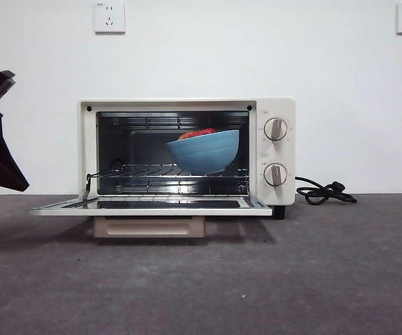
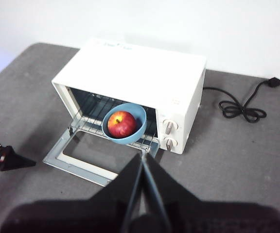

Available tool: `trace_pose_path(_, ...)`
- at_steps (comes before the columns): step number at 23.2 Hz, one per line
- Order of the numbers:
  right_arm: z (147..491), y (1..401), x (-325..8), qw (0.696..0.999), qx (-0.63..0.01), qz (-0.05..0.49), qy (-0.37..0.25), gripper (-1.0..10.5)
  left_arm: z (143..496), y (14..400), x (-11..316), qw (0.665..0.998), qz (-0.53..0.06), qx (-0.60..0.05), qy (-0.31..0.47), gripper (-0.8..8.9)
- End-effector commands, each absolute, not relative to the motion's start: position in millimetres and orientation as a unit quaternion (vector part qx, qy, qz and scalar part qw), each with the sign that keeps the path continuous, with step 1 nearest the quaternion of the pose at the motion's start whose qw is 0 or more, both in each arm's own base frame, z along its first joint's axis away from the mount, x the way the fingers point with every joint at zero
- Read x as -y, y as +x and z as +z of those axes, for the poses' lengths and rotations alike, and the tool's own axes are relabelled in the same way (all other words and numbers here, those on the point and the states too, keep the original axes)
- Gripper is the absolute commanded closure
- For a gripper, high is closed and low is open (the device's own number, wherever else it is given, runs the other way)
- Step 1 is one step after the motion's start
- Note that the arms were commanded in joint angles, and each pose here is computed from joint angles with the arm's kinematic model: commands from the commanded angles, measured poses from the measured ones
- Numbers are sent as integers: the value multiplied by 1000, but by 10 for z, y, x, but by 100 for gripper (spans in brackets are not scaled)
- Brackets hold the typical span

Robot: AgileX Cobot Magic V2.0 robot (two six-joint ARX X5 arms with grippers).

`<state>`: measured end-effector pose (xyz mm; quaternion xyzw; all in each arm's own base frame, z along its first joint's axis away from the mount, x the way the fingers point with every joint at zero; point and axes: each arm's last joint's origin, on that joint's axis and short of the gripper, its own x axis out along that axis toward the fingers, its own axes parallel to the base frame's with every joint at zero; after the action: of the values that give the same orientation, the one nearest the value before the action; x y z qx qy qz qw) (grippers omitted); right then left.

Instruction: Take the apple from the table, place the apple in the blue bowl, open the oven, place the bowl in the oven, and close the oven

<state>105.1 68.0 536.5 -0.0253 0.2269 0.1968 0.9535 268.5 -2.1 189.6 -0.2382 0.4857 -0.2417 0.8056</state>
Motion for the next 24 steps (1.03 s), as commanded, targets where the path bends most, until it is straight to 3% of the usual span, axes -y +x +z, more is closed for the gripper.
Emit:
trace_pose_path(1,5369,973,-627,953,-227,197,-29,954,1816,2745,-42,800,-217,-485,-278,821)
trace_pose_path(7,5396,860,-553,954,-214,207,-21,954,1660,2834,-130,797,-175,-494,-300,821)
trace_pose_path(13,5404,820,-533,952,-212,220,-17,954,1428,2884,-121,772,-158,-529,-315,821)
trace_pose_path(24,5400,824,-537,952,-213,220,-17,954,1385,2968,-65,756,-172,-517,-363,821)
